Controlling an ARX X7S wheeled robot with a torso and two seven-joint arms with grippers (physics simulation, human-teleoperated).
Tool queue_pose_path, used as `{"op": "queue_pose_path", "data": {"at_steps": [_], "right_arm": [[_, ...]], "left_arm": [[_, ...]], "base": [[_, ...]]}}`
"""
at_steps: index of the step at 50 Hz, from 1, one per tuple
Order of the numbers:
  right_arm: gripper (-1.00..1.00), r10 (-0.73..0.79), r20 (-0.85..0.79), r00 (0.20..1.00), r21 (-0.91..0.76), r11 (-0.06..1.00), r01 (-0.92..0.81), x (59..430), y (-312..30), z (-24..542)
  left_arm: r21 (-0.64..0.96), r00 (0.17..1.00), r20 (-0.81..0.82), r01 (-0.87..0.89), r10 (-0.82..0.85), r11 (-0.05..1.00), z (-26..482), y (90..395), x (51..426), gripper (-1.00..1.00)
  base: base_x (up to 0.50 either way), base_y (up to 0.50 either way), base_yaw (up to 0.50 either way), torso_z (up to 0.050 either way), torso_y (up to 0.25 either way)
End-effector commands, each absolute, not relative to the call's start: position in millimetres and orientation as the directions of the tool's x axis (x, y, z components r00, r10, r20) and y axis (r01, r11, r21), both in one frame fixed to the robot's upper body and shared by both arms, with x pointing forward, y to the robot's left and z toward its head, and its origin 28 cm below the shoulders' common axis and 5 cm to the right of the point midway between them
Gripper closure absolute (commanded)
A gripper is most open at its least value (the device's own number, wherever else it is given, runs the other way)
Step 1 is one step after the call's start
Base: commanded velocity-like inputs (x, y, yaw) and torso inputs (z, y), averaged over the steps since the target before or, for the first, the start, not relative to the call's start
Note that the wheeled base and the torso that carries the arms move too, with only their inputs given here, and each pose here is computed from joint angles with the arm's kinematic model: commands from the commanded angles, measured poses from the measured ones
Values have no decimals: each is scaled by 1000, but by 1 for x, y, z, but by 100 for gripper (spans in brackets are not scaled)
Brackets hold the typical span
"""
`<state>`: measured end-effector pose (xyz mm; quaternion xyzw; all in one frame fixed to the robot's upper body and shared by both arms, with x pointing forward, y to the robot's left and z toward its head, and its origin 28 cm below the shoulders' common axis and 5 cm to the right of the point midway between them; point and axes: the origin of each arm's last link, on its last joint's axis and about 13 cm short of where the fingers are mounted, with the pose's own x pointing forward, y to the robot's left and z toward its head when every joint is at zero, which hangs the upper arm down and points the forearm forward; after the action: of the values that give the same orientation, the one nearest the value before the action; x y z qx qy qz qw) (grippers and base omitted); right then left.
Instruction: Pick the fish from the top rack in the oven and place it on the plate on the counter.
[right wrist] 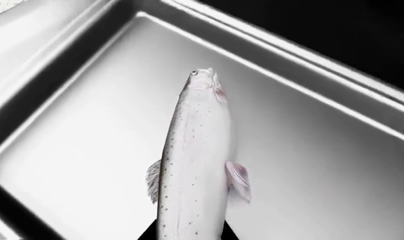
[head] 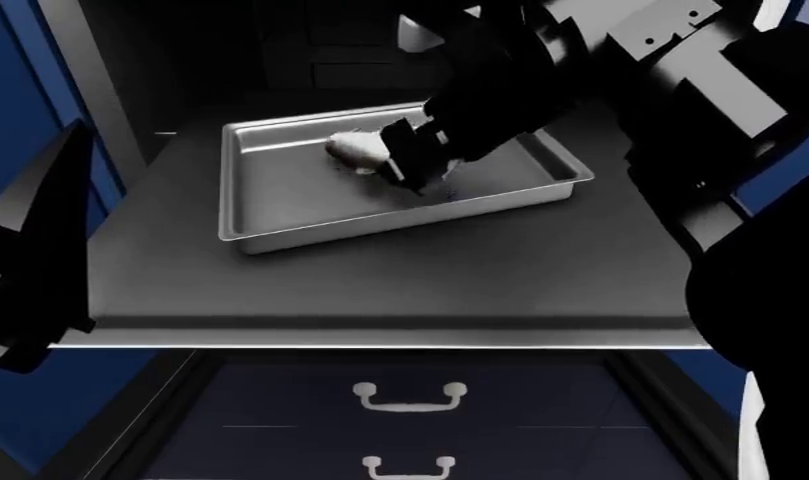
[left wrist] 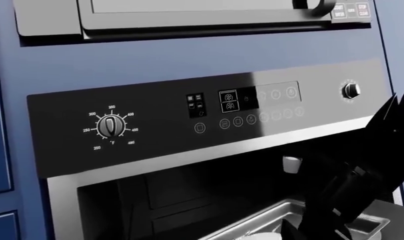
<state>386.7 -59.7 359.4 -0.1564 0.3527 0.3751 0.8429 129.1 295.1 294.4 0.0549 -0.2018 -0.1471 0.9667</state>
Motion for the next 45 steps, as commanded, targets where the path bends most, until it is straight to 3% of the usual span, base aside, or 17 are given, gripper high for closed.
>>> {"op": "queue_pose_path", "data": {"at_steps": [1,45], "right_arm": [[100,535,-668,517,-69,647,-759,384,-64,388],[100,703,-520,484,-136,492,-860,370,-66,452]], "left_arm": [[166,873,377,267,-311,949,296,293,129,-100],[181,861,388,278,-328,944,297,291,131,-100]], "base": [[0,0,0,0,0],[0,0,0,0,0]]}}
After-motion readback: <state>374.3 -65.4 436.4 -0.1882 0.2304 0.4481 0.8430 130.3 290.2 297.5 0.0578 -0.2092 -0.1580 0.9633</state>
